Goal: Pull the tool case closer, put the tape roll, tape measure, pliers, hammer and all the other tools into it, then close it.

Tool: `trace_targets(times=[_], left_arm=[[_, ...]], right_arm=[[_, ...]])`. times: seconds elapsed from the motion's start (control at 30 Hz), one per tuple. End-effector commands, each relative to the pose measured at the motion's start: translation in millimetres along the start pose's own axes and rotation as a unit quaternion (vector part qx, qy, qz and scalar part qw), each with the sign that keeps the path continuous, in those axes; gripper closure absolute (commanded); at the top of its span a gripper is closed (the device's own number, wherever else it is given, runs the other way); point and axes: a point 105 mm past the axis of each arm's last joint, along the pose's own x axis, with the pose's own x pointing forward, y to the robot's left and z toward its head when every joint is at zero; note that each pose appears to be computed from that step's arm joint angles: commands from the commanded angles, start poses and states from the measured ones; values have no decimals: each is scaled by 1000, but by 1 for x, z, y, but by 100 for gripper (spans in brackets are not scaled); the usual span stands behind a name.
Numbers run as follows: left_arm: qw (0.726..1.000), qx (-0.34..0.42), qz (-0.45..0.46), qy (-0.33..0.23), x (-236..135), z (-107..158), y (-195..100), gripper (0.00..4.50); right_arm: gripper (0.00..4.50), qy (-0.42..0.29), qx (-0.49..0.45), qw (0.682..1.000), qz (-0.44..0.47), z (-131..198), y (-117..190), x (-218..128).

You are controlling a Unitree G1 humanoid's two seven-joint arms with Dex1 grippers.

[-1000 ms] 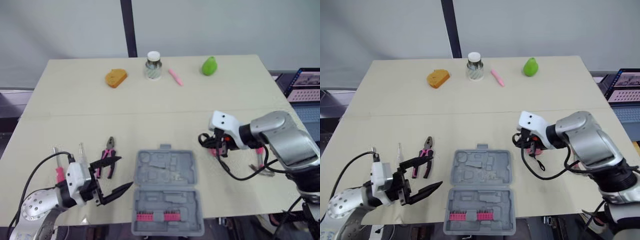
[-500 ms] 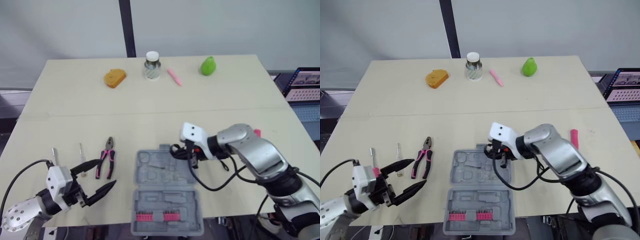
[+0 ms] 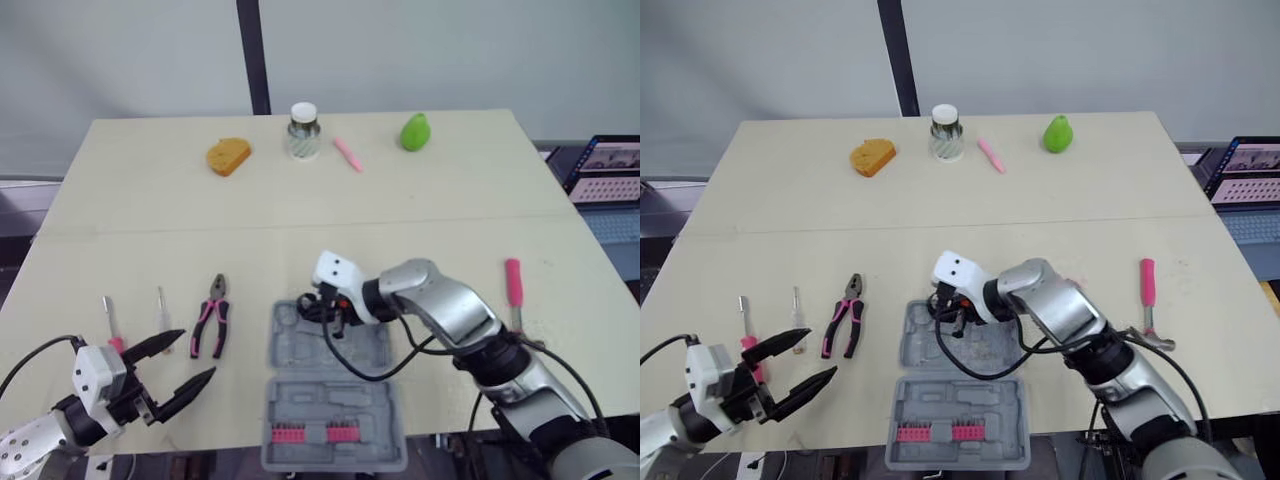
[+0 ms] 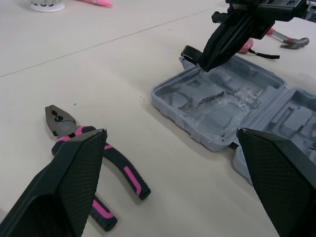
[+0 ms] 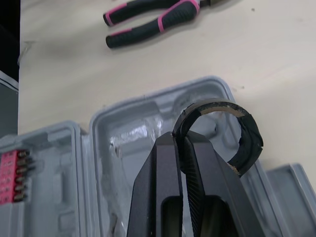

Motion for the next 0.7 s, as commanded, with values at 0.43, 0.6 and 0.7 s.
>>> trace_targets(times=[0.43,0.6,0.7], left_arm=[[1000,1,21,-6,-8,-1,0,0],[1000,1,23,-4,-8,-5,-3,0],[1000,1,25,-4,-8,-5,-3,0]], right_arm=[[444,-8,-25,999,28,11,6,36],[444,-3,-22,999,24,5,3,42],[444,-4,-19,1000,24,5,3,43]])
